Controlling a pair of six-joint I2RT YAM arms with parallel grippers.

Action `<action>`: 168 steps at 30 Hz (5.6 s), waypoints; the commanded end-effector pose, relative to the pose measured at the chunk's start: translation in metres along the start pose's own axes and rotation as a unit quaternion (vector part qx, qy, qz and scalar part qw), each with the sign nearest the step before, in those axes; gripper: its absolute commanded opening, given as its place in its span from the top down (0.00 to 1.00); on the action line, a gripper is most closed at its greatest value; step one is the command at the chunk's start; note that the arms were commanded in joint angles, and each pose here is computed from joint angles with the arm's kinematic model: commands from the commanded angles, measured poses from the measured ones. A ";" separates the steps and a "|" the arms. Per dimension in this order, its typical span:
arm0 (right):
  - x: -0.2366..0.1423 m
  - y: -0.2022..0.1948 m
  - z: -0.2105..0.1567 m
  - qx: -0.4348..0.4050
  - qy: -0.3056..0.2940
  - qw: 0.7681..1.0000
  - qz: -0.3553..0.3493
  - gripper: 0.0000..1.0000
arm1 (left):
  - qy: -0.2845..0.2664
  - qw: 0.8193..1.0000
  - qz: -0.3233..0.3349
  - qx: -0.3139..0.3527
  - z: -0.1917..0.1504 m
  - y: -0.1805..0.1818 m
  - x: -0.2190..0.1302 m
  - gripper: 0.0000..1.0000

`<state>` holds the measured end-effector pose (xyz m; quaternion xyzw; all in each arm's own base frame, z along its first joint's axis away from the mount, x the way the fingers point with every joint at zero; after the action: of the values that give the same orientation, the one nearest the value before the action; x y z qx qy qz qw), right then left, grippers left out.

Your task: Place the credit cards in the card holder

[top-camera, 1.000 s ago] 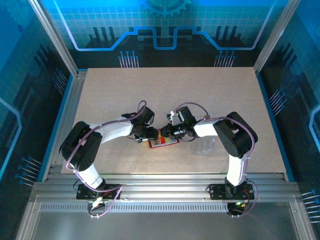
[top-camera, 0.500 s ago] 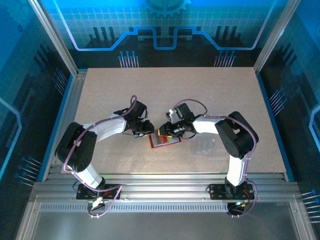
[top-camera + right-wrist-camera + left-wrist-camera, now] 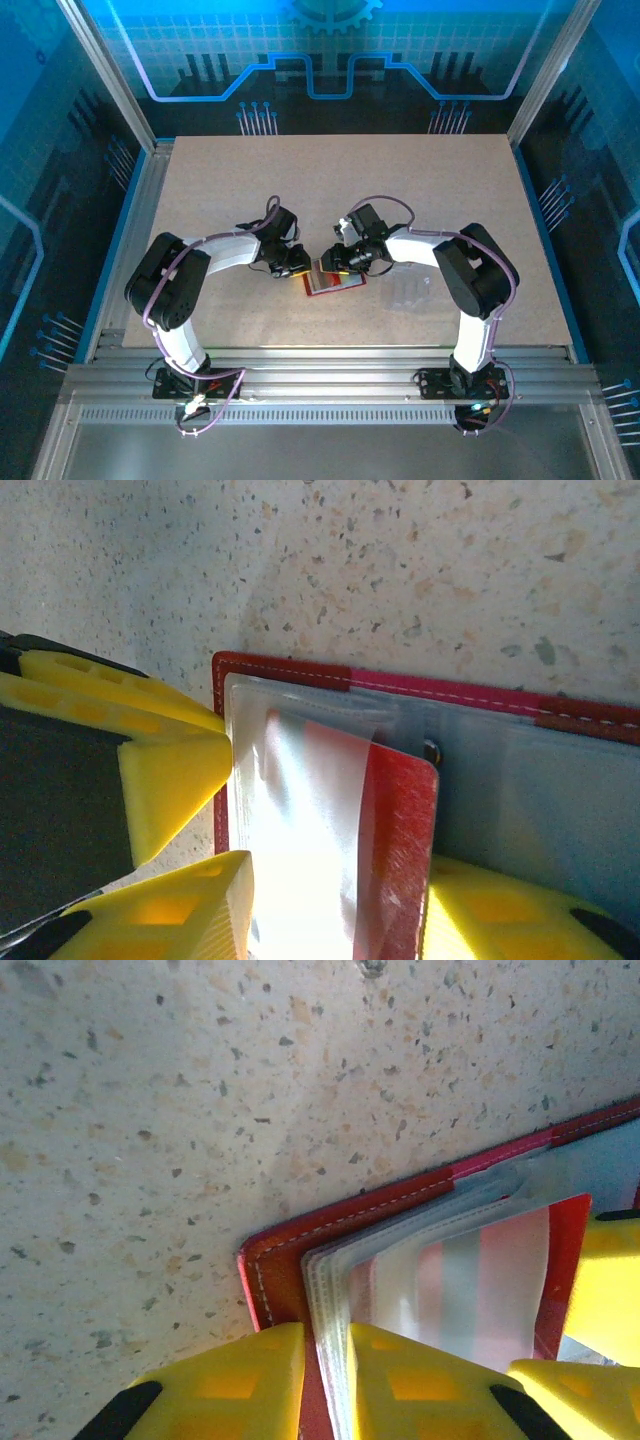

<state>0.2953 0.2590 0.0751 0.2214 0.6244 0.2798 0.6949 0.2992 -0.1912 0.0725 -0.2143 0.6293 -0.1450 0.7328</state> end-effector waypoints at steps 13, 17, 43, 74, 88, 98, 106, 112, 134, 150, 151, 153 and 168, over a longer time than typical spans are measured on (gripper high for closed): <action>0.020 0.027 -0.012 -0.050 0.035 0.998 -0.011 0.53 | 0.014 1.000 -0.003 -0.007 -0.006 0.009 0.010 0.80; 0.013 0.022 -0.011 -0.059 0.024 0.997 -0.048 0.53 | 0.013 1.000 -0.002 -0.009 -0.007 0.010 0.009 0.80; 0.004 0.019 -0.013 -0.069 0.038 0.991 -0.111 0.59 | 0.014 0.999 0.002 -0.033 -0.013 0.029 0.011 0.80; -0.063 0.013 -0.014 -0.099 -0.066 0.926 -0.358 0.34 | 0.018 0.999 -0.004 -0.048 -0.017 0.033 0.013 0.79; -0.034 -0.013 -0.015 -0.098 -0.042 0.898 -0.427 0.69 | 0.019 0.999 -0.011 -0.044 -0.017 0.032 0.012 0.79; -0.048 0.055 -0.012 -0.121 -0.083 0.960 -0.238 1.00 | 0.025 0.998 -0.028 -0.049 -0.018 0.028 0.018 0.79; -0.039 0.099 -0.008 -0.082 -0.087 0.992 -0.033 1.00 | 0.018 0.997 -0.056 -0.053 -0.013 0.014 0.007 0.76; -0.009 0.092 0.001 -0.036 -0.081 0.996 0.009 1.00 | 0.002 0.993 -0.053 -0.101 -0.010 0.022 -0.024 0.66; -0.036 0.102 0.005 -0.085 0.036 0.994 0.058 0.32 | -0.088 0.987 -0.054 -0.122 -0.012 0.042 -0.100 0.58; -0.089 0.010 -0.006 0.006 -0.036 0.998 -0.057 0.65 | -0.027 0.999 -0.021 0.038 0.015 -0.070 -0.057 0.77; -0.088 0.009 -0.006 0.006 -0.036 0.998 -0.060 0.60 | -0.019 0.999 -0.017 0.033 0.015 -0.067 -0.050 0.80; -0.084 0.006 -0.006 0.005 -0.032 0.998 -0.059 0.54 | -0.011 1.000 0.000 0.027 0.014 -0.057 -0.040 0.82; -0.016 0.016 0.003 -0.022 0.034 0.999 0.003 0.39 | 0.030 0.998 0.053 -0.034 -0.014 0.021 -0.007 0.82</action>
<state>0.2889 0.2424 0.0940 0.1895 0.6530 0.2594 0.6858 0.2915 -0.1767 0.0792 -0.2113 0.6567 -0.0975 0.7174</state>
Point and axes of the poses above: each hand's point on the last joint's axis, 136 mm out from that joint toward the fingers, its own x axis out along the fingers, its own y axis along the line the jaws close on, z = x × y, the point moved 6 cm from there along -x, back along the fingers, and after that the axes turned 5 degrees about x, right-handed, at the moved point
